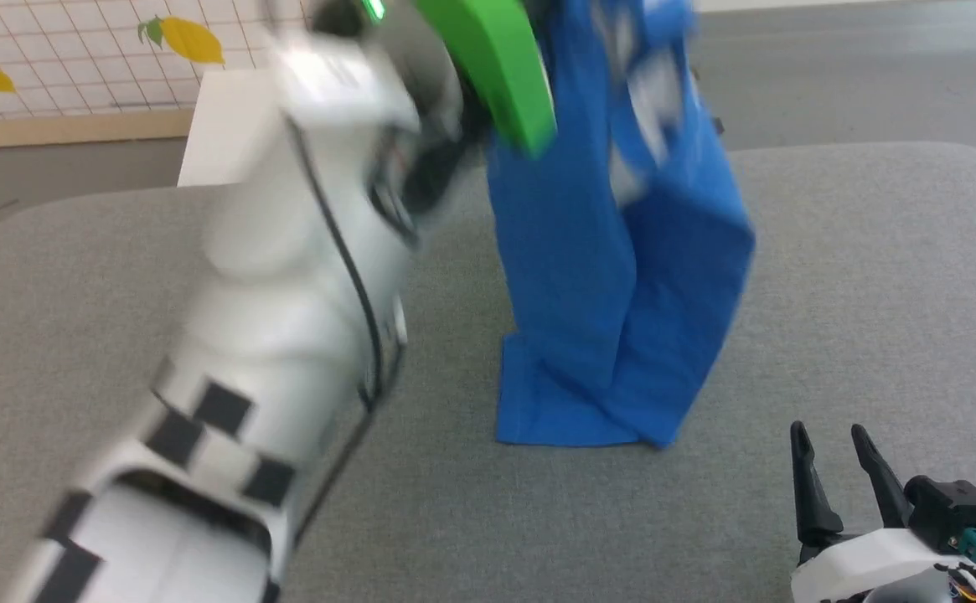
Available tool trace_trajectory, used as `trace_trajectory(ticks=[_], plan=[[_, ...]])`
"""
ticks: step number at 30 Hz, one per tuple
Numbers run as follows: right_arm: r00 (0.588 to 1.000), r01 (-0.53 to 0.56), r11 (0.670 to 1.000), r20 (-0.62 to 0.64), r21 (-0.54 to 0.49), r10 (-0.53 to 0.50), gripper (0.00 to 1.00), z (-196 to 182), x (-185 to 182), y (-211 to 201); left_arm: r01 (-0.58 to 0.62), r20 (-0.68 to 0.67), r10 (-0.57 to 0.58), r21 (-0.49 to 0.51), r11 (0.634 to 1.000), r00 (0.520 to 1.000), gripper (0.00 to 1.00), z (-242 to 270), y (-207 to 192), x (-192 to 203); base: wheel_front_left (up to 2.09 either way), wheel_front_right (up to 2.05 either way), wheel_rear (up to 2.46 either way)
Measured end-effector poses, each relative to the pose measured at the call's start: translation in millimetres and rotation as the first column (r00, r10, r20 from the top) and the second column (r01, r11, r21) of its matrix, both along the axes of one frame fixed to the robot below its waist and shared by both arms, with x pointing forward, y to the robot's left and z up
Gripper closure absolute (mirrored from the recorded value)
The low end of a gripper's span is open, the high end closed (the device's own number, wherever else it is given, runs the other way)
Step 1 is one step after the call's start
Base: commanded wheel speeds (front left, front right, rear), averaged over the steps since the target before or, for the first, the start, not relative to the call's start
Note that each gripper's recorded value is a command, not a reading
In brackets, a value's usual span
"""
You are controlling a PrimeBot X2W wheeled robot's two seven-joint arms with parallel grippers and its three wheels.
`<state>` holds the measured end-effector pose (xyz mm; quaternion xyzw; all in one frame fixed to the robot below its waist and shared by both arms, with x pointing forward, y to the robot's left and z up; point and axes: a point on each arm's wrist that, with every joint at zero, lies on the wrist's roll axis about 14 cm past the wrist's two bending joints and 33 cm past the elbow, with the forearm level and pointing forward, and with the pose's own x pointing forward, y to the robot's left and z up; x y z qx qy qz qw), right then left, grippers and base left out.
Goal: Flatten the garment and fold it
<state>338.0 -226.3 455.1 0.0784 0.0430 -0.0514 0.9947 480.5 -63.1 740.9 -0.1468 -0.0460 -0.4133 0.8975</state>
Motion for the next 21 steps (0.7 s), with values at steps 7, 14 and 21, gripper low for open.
trace_trajectory(ticks=[7, 14, 21], plan=[[0.999, -0.037, 0.999, -0.037, -0.021, 0.036, 0.0, -8.8, 6.8, 9.4, 0.124, -0.348, -0.056, 0.176, 0.977, 0.936, 1.0, -167.3, -19.6, -33.4, 0.0, 0.0, 0.0], [0.998, -0.048, 0.999, -0.035, -0.02, 0.048, 0.0, -7.9, 8.9, 12.9, 0.321, -0.642, 0.042, 0.438, 0.839, 0.766, 1.0, -310.7, 3.6, -103.2, 0.0, 0.0, 0.0], [0.998, -0.063, 0.998, -0.022, -0.016, 0.063, 0.0, -4.2, 9.1, 17.9, 0.305, -0.745, 0.086, 0.372, 0.877, 0.662, 0.0, -325.9, 21.4, -120.3, 0.0, 0.0, 0.0]])
